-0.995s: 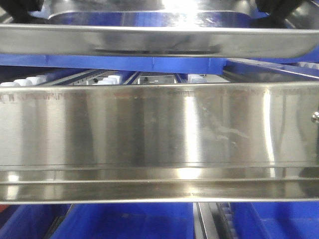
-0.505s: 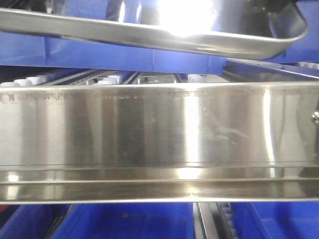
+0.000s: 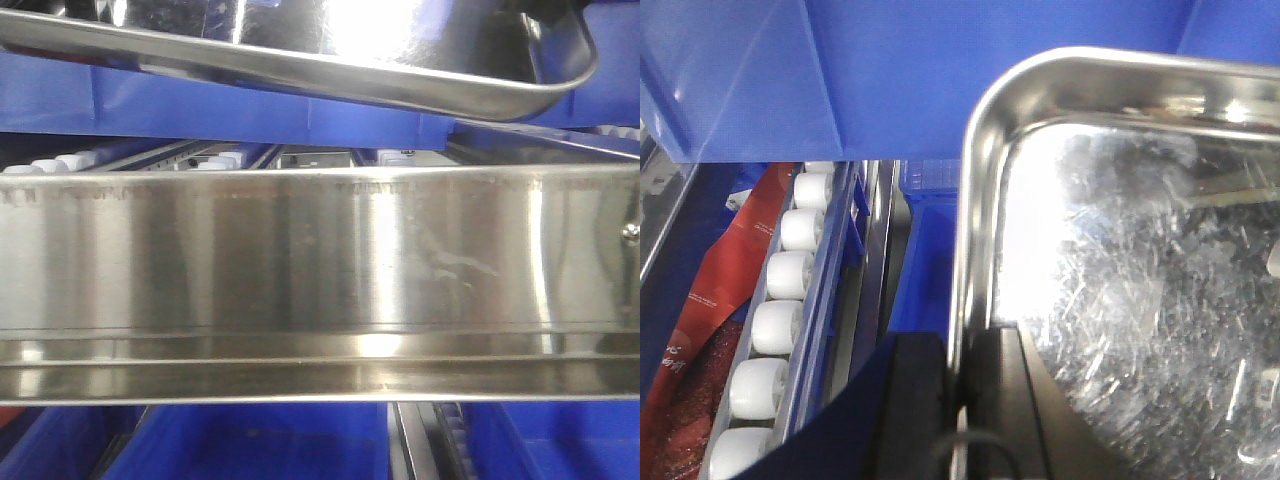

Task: Stack silver trays without gaps
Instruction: 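Pull the held tray back toward the robot, clearing the shelf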

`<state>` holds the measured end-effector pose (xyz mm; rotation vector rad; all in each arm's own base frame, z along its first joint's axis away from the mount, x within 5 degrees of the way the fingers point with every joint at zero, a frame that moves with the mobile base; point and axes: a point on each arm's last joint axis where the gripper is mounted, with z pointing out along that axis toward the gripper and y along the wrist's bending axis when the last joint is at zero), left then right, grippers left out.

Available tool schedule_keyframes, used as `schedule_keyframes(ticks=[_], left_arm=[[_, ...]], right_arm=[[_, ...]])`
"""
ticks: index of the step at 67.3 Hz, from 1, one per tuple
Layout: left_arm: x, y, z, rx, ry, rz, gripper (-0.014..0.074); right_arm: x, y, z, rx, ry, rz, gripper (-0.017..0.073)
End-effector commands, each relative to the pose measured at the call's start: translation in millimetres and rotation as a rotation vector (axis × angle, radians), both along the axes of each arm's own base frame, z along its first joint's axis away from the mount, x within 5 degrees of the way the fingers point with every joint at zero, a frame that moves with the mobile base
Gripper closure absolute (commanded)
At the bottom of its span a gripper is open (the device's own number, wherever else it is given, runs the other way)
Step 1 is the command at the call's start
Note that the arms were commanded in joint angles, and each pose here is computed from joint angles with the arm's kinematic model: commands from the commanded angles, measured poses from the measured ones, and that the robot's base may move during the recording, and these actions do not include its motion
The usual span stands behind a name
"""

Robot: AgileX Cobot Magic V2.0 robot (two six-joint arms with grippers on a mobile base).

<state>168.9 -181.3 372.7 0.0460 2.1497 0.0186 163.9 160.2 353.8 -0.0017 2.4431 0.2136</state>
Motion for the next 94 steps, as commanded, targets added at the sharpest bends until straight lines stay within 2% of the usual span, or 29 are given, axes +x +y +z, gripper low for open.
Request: schedule_keyframes(ticks=[1,94], left_arm=[[2.4,-5.8,3.3,-0.012,-0.045,-0.049,0.061],[2.4,-5.8,3.3,-0.012,-0.045,-0.049,0.061]], right_arm=[[0.7,7.3,9.0,0.065,-0.052,0.054,0.0575],[0.7,7.3,9.0,0.065,-0.052,0.054,0.0575]])
